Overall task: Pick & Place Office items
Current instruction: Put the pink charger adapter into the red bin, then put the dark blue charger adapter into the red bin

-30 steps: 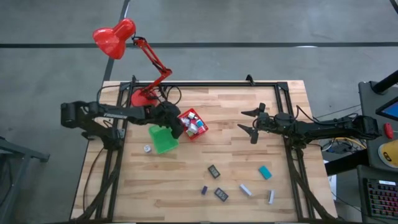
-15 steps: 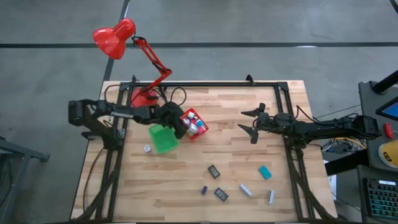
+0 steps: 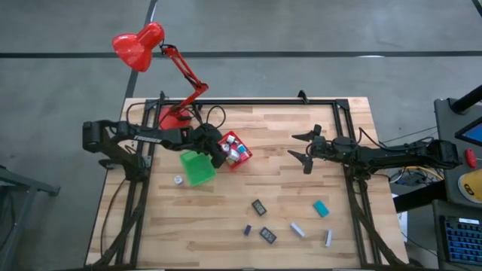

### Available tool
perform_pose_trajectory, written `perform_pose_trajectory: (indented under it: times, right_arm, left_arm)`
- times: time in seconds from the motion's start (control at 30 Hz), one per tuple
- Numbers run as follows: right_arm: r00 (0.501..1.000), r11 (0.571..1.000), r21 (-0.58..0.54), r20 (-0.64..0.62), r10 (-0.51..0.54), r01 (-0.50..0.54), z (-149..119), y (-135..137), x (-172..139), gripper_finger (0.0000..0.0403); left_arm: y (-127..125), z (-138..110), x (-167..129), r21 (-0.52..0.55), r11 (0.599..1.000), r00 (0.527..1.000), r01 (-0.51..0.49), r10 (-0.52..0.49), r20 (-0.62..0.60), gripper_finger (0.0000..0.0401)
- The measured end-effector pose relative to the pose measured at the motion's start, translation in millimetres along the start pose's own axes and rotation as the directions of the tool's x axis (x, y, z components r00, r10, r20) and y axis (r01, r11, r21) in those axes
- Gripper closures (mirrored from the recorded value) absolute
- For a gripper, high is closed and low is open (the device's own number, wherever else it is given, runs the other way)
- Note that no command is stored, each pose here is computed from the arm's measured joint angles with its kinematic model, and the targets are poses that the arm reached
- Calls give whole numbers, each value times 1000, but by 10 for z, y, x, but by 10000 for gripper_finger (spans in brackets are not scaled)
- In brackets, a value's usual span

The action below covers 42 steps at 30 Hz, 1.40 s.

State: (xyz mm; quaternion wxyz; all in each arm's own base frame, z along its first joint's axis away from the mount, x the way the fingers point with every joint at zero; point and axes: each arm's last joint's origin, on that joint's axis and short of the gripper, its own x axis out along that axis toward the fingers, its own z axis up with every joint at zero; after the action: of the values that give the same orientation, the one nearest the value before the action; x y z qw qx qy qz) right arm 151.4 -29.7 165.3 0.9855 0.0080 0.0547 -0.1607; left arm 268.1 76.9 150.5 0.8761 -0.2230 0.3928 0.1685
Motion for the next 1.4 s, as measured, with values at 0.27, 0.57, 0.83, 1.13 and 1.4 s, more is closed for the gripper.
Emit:
perform_pose_trajectory:
  times: [0.27,0.57,0.83,1.13,1.4]
  right_arm:
    - [1000,1000,0,0,0,0,0,0,0,105]
    - [1000,1000,0,0,0,0,0,0,0,92]
    - [1000,1000,0,-1,0,0,-1,0,0,99]
    - [1000,1000,0,-1,0,0,-1,0,0,104]
    - [1000,1000,-1,-1,0,0,-1,0,0,92]
  left_arm:
    - [-2,2,-2,-11,1000,1000,1,-1,2,177]
    - [-41,47,-112,23,998,998,59,-60,30,174]
    - [-142,134,-406,91,993,986,76,-88,142,174]
    - [-215,87,-482,115,991,988,70,-85,127,174]
    - [-468,-34,-681,106,984,982,145,-156,102,174]
